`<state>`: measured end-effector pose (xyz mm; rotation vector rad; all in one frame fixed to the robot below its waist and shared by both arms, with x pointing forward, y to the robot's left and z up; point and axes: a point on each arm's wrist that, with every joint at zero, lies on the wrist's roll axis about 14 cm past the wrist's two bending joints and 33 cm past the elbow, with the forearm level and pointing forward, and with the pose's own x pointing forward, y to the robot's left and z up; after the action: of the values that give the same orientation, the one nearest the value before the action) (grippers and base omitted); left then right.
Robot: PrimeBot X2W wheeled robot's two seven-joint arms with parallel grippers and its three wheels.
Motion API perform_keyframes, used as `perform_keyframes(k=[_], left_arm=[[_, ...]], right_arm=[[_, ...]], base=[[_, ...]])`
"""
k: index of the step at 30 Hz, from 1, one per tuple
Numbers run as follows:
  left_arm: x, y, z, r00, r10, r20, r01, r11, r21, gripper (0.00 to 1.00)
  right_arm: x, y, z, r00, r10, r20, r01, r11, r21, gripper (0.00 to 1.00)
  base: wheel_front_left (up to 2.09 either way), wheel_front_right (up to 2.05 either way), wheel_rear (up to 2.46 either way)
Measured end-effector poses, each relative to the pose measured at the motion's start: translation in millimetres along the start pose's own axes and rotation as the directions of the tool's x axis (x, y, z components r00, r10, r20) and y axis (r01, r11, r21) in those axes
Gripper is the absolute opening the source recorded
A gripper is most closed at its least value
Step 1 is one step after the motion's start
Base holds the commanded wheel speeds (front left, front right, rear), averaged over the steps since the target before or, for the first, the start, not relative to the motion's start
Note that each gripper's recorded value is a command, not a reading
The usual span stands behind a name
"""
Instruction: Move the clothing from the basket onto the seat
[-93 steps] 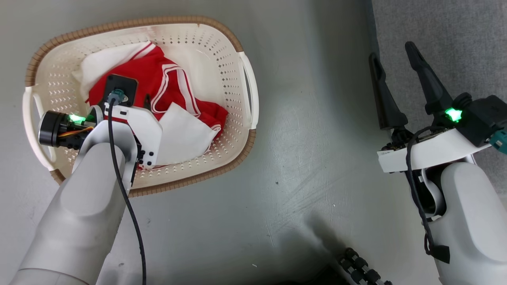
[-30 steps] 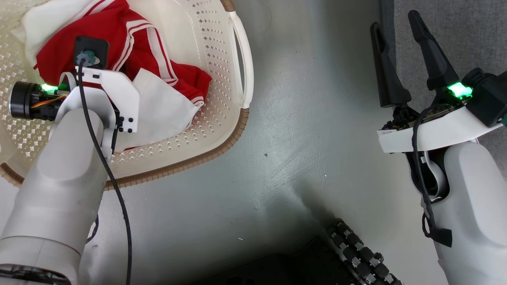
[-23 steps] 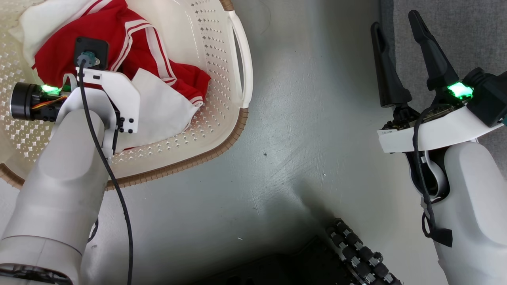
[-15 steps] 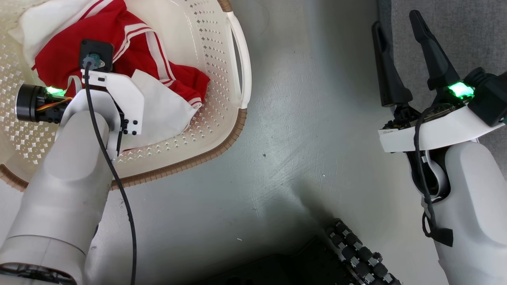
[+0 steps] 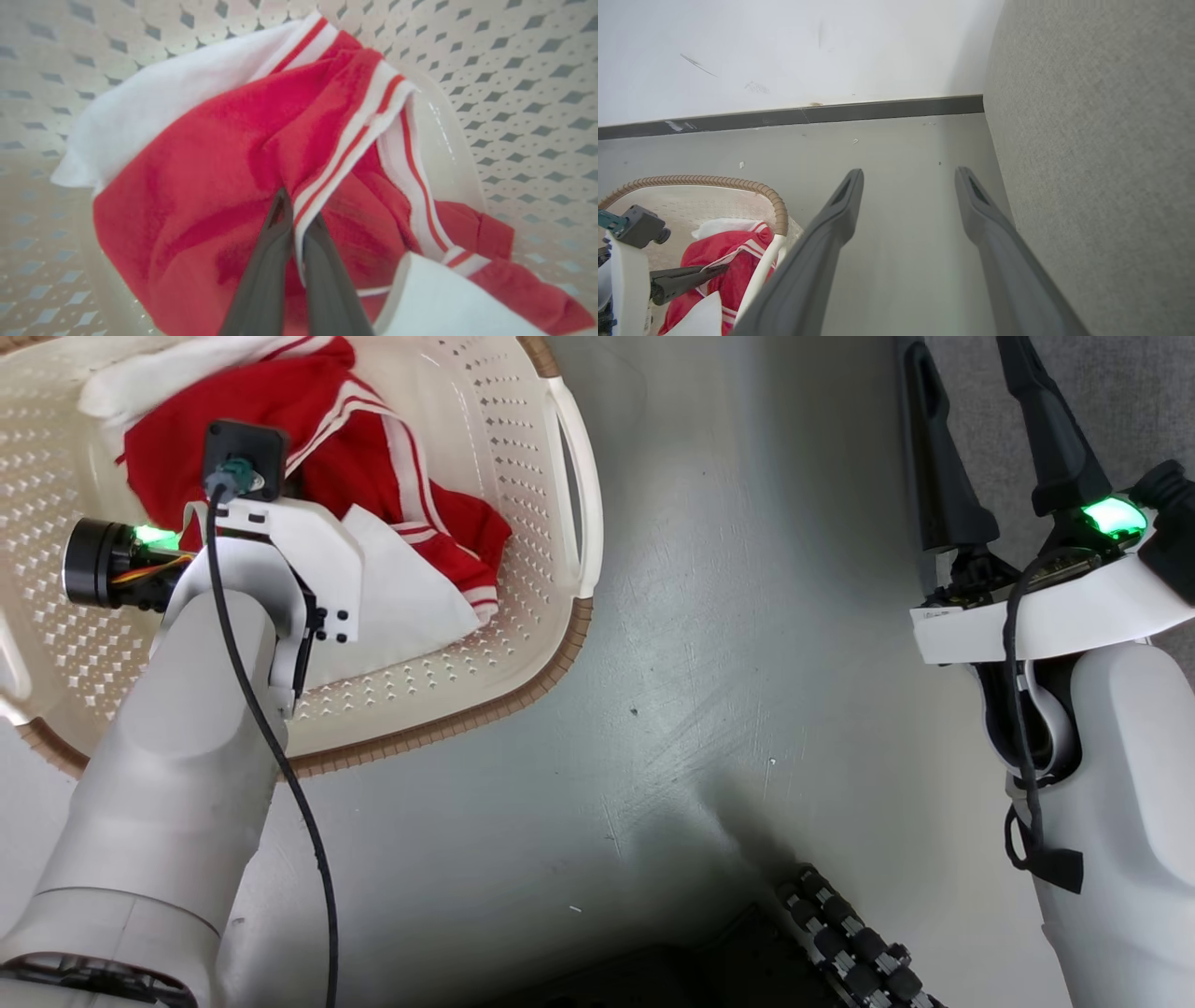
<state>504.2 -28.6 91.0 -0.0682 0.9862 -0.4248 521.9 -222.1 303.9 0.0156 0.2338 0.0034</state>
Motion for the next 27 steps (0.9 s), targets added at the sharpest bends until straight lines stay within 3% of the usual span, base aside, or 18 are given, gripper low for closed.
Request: perform_keyframes(k=[11, 27], left_arm=[[-21.5, 2.8, 57.1, 0.979, 0.007, 0.202, 0.007, 0.998, -0.07, 0.0], [-86.0, 20.5, 92.8, 0.909, 0.084, 0.409, -0.027, 0.989, -0.143, 0.0]], right_arm=[[6.6, -1.6, 24.1, 0.998, -0.01, 0.062, 0.009, 1.0, 0.006, 1.0], [6.0, 5.1, 69.8, 0.988, 0.0, 0.154, 0.002, 1.0, -0.017, 1.0]], base=[[0.0, 0.0, 0.0], [0.0, 0.0, 0.0]])
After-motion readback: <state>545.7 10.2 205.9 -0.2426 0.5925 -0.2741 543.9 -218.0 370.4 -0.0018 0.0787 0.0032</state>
